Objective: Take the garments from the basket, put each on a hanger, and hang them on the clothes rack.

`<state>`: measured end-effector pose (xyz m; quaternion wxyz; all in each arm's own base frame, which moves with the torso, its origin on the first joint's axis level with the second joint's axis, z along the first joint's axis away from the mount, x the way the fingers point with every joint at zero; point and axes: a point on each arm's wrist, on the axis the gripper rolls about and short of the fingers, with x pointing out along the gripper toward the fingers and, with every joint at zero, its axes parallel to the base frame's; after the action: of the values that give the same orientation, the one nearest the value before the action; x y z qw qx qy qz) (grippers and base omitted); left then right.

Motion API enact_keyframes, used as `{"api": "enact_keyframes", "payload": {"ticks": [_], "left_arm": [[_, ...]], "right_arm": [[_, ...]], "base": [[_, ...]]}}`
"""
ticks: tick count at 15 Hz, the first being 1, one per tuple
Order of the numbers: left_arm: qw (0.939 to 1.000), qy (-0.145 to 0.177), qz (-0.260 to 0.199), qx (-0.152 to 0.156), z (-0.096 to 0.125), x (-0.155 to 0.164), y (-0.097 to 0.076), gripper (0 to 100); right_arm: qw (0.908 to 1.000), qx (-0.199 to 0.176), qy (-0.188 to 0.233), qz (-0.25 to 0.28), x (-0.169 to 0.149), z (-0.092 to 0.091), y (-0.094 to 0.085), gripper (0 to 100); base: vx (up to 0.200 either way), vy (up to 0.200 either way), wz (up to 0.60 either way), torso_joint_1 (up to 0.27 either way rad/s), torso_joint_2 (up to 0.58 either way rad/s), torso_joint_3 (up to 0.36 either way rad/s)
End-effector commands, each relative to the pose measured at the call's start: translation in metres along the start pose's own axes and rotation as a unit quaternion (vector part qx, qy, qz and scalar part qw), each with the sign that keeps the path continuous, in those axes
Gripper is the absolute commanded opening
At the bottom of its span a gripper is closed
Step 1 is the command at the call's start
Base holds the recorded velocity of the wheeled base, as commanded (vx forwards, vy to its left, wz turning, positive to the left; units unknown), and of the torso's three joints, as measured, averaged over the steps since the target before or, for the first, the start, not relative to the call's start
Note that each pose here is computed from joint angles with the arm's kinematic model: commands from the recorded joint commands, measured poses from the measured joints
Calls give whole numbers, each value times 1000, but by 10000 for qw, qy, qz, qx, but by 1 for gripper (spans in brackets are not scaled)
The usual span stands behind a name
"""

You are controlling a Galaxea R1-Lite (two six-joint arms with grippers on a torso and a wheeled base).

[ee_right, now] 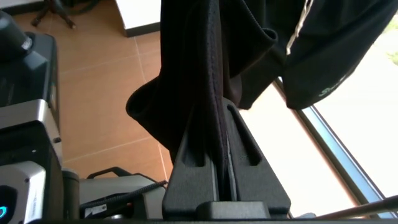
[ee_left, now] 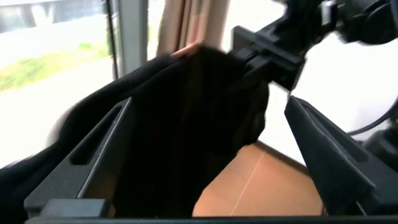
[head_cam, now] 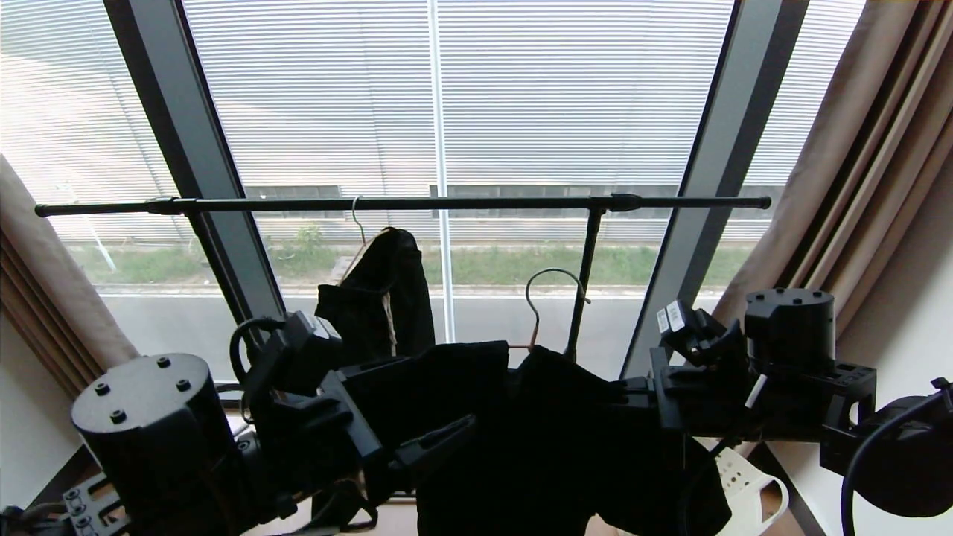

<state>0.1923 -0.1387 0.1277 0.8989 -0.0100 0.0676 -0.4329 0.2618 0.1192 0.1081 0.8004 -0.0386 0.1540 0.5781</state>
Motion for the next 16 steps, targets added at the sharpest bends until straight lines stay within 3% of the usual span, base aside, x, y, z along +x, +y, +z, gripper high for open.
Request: {"api": "enact_keyframes", "payload": {"ticks": [1,3,6,8,10,16], "left_arm": [[9987,18,363,371,11,-32,47,100],[9995,30,-8,325,6,-52,77,100],[9968,210,-385,666,-21,-68,117,100],[9938,469,-363,943,-50,-68,137,100],[9921,564,-402,1046,-63,-64,145,100],[9924,549,-520,974,-67,-64,147,100]], "right_arm": [[10000,-13,-43,-41,-5,1,-2,0],[9999,-35,-79,-84,-8,3,-3,0],[9999,-28,-81,-106,-8,3,-4,0],[9999,-48,-91,-109,-9,4,-4,0],[9999,-54,-96,-110,-9,4,-3,0],[9999,-63,-106,-120,-9,5,-4,0]], "base": [[0,0,0,0,0,0],[0,0,0,0,0,0],[0,0,0,0,0,0],[0,0,0,0,0,0],[0,0,0,0,0,0],[0,0,0,0,0,0]]}}
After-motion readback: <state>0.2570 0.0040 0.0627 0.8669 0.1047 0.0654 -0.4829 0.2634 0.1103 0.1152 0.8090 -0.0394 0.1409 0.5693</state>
